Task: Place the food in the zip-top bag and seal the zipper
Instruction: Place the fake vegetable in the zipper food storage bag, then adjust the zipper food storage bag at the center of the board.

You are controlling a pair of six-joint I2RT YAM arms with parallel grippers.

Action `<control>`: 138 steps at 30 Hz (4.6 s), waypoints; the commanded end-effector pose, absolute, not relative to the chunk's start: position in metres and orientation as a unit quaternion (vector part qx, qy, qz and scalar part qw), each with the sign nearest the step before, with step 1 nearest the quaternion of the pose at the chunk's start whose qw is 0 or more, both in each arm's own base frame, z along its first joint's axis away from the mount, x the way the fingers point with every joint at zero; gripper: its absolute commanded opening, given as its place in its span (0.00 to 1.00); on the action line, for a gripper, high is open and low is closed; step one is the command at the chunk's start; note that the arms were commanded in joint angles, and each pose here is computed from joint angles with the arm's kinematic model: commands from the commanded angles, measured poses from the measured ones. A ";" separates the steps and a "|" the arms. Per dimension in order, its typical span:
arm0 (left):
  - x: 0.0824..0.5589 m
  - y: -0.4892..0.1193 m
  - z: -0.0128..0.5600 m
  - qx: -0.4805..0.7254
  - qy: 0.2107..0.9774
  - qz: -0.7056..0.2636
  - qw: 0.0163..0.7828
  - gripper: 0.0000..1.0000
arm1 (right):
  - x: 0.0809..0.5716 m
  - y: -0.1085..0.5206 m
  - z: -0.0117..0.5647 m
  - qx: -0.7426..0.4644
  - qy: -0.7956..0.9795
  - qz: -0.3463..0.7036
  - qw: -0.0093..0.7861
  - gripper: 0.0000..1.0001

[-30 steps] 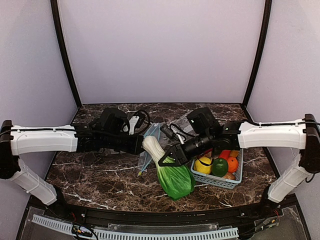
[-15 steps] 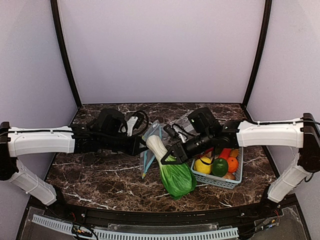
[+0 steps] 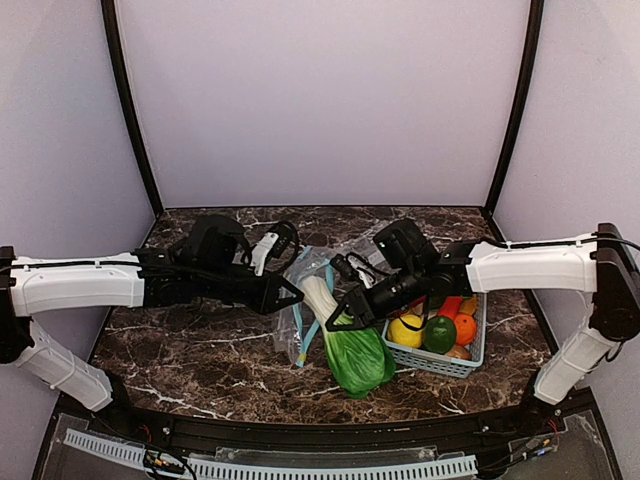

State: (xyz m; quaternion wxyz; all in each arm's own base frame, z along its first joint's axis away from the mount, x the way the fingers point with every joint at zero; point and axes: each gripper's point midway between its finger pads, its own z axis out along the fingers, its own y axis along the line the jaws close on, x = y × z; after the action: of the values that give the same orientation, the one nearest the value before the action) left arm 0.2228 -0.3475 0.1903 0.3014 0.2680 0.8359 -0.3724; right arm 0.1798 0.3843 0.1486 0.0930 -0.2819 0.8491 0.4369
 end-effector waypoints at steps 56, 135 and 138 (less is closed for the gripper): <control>0.159 -0.388 0.152 0.447 0.783 -0.388 0.191 0.01 | 0.144 0.398 0.157 -0.408 0.771 0.486 0.050 0.29; 0.204 -0.308 0.194 0.243 0.823 -0.470 0.205 0.01 | 0.164 0.422 0.153 -0.446 0.769 0.441 0.124 0.26; 0.202 -0.314 0.195 0.249 0.820 -0.473 0.204 0.01 | 0.165 0.424 0.150 -0.443 0.769 0.445 0.119 0.27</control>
State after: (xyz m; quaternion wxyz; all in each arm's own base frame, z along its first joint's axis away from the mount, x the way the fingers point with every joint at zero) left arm 0.2112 -0.3054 0.1960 0.2181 0.2362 0.8287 -0.4582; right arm 0.1587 0.4056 0.1372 0.0963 -0.4385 0.7855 0.4259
